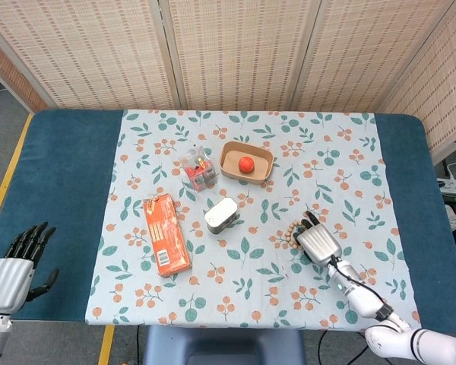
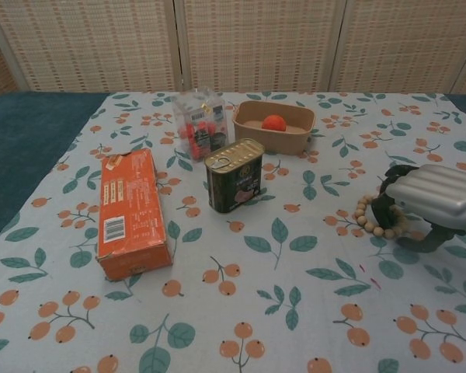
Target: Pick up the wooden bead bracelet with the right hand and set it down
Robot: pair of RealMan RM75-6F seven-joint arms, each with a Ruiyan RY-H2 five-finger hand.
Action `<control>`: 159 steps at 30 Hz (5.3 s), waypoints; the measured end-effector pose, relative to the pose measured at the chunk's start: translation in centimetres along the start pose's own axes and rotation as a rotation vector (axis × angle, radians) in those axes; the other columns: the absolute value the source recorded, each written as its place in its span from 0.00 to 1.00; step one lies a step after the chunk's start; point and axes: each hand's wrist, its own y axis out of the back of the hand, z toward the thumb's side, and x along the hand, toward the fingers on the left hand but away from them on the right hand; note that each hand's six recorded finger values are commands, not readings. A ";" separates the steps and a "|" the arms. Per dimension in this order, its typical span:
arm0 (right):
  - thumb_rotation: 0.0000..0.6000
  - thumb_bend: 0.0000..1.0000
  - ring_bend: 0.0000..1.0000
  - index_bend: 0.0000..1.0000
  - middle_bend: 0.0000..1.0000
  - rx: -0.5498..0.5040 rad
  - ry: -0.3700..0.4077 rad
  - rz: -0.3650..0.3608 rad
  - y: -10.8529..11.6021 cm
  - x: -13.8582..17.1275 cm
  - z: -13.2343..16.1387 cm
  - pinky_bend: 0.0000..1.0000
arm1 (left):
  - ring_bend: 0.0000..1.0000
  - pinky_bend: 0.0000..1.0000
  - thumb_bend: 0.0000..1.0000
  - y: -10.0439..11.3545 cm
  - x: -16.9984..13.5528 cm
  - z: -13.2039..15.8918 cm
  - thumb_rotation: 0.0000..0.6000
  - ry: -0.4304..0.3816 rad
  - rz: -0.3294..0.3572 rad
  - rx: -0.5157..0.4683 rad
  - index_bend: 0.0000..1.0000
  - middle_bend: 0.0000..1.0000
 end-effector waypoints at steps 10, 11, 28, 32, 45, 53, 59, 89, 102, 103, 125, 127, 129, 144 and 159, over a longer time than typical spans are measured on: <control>1.00 0.34 0.35 0.69 0.57 -0.004 -0.024 -0.052 0.6 -0.4 -0.2 0.17 | 0.00 0.13 0.39 0.0 0.0 -0.1 1.00 0.003 0.000 0.002 0.00 0.00; 1.00 0.35 0.35 0.70 0.58 -0.007 -0.026 -0.057 0.7 -0.4 -0.3 0.17 | 0.00 0.13 0.39 0.0 0.0 -0.1 1.00 0.003 0.000 0.002 0.00 0.00; 1.00 0.52 0.38 0.71 0.59 -0.621 -0.035 0.074 1.8 -0.7 -0.3 0.17 | 0.00 0.13 0.39 -0.2 0.1 0.0 1.00 0.001 -0.006 0.007 0.00 0.00; 1.00 0.52 0.38 0.71 0.59 -0.874 -0.045 0.174 2.5 -1.1 -0.5 0.17 | 0.00 0.13 0.39 -0.3 0.1 0.0 1.00 0.001 -0.007 0.008 0.00 0.00; 1.00 0.56 0.38 0.69 0.59 -1.482 -0.057 0.210 8.4 -1.9 -2.0 0.17 | 0.00 0.13 0.39 -0.5 0.2 0.1 1.00 -0.001 -0.009 0.006 0.00 0.00; 1.00 0.56 0.38 0.61 0.59 -1.754 -0.070 0.256 8.1 -1.2 -1.2 0.17 | 0.00 0.14 0.39 -0.4 0.2 0.1 1.00 -0.005 -0.010 -0.003 0.00 0.00; 1.00 0.56 0.37 0.50 0.58 -1.994 -0.076 0.387 7.3 -0.9 0.5 0.17 | 0.00 0.14 0.39 -0.3 0.2 0.0 1.00 -0.002 -0.005 -0.008 0.00 0.00; 0.71 0.27 0.33 0.43 0.50 -1.967 0.167 0.313 3.7 0.3 0.7 0.17 | 0.00 0.14 0.39 -0.4 0.5 -0.6 1.00 0.011 -0.018 -0.022 0.00 0.00; 0.69 0.36 0.33 0.48 0.50 -1.966 0.176 0.302 2.8 0.2 1.0 0.17 | 0.00 0.14 0.39 -0.3 0.4 -0.6 1.00 0.010 -0.015 -0.022 0.00 0.00; 0.69 0.38 0.33 0.48 0.50 -1.964 0.177 0.302 2.8 0.3 1.0 0.17 | 0.00 0.14 0.39 -0.3 0.4 -0.5 1.00 0.010 -0.015 -0.022 0.00 0.00; 1.00 0.87 0.33 0.47 0.50 -1.905 0.155 0.260 2.5 0.5 0.6 0.20 | 0.00 0.14 0.39 -0.3 0.3 -0.4 1.00 0.003 -0.011 -0.021 0.00 0.00; 0.93 0.84 0.33 0.46 0.50 -1.903 0.153 0.258 2.5 0.5 0.5 0.20 | 0.00 0.14 0.39 -0.3 0.3 -0.4 1.00 0.002 -0.011 -0.020 0.00 0.00; 0.83 0.70 0.33 0.45 0.50 -1.904 0.151 0.260 2.5 0.5 0.6 0.20 | 0.00 0.14 0.39 -0.3 0.3 -0.4 1.00 0.001 -0.010 -0.021 0.00 0.00; 0.63 0.29 0.33 0.48 0.51 -1.906 0.145 0.257 2.2 0.5 0.5 0.20 | 0.00 0.15 0.39 -0.1 0.3 -0.5 1.00 0.000 -0.002 -0.023 0.00 0.00; 0.81 0.43 0.33 0.53 0.53 -1.922 0.158 0.233 2.4 0.7 0.3 0.21 | 0.00 0.15 0.39 -0.1 0.3 -0.4 1.00 -0.002 0.001 -0.026 0.00 0.00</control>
